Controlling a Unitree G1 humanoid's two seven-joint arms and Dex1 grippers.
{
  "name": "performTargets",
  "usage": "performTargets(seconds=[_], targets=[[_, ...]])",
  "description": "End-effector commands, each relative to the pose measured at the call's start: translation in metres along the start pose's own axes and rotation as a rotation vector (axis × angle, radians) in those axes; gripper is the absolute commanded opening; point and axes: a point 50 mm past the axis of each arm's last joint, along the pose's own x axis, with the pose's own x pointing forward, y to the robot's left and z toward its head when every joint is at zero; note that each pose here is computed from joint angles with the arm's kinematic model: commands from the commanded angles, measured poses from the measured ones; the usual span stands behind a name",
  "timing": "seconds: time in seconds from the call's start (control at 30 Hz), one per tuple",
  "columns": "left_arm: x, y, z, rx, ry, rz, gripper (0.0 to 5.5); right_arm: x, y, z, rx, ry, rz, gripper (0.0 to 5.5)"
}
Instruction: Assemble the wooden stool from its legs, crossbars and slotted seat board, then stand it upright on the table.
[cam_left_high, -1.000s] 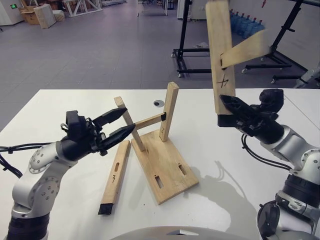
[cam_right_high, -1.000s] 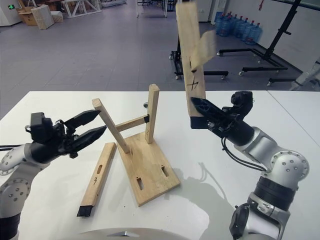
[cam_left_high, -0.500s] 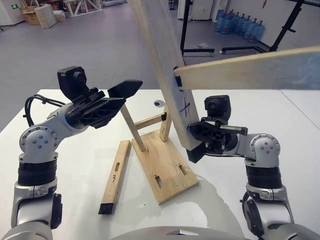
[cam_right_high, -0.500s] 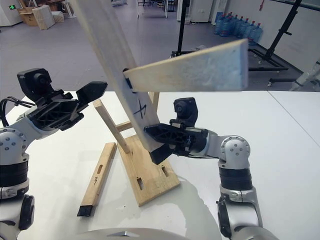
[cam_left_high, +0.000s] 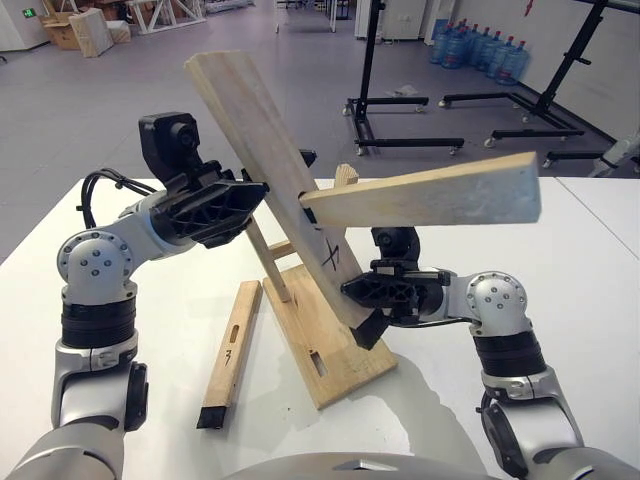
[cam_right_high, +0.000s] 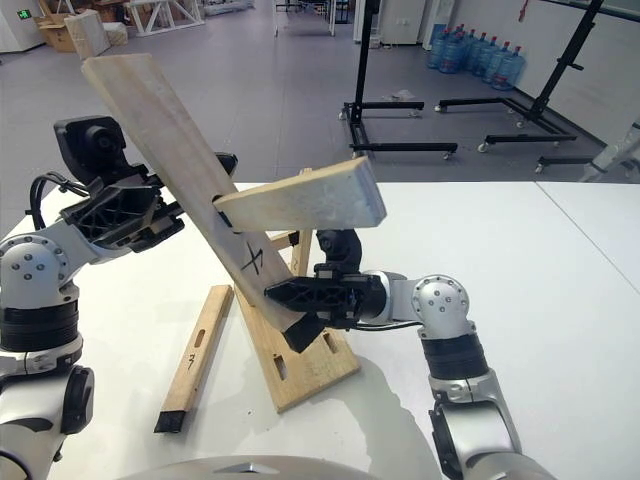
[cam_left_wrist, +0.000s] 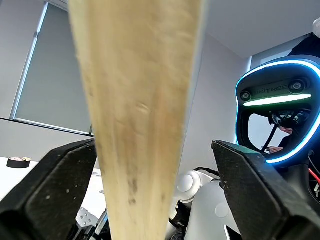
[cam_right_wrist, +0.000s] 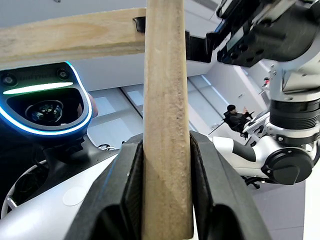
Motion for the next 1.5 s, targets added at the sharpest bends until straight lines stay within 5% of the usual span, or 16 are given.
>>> performTargets(seconds=[0.03, 0.5, 0.83, 1.27, 1.5], targets=[[0.008, 0.001, 0.001, -0.004, 0.034, -0.024, 4.07, 0.002, 0.000, -0.002, 0.002, 0.012, 0.015, 1.03], [0.005, -0.003, 0.001, -0.002, -0.007, -0.079, 2.25, 0.001, -0.005, 0.001, -0.020, 0.000, -0.021, 1.03], [0.002, 0.002, -0.002, -0.021, 0.014, -0.050, 2.22, -0.003, -0.015, 0.005, -0.061, -0.015, -0.130, 1.03], [-0.027, -0.005, 0.013, 0.085, -0.035, 0.101, 2.17, -0.039, -0.010, -0.002, -0.025, -0.133, -0.324, 3.49], [-0.033, -0.023, 0.017, 0.273, 0.114, 0.264, 2.17, -0.069, 0.023, 0.005, -0.222, -0.223, -0.527, 3.52]])
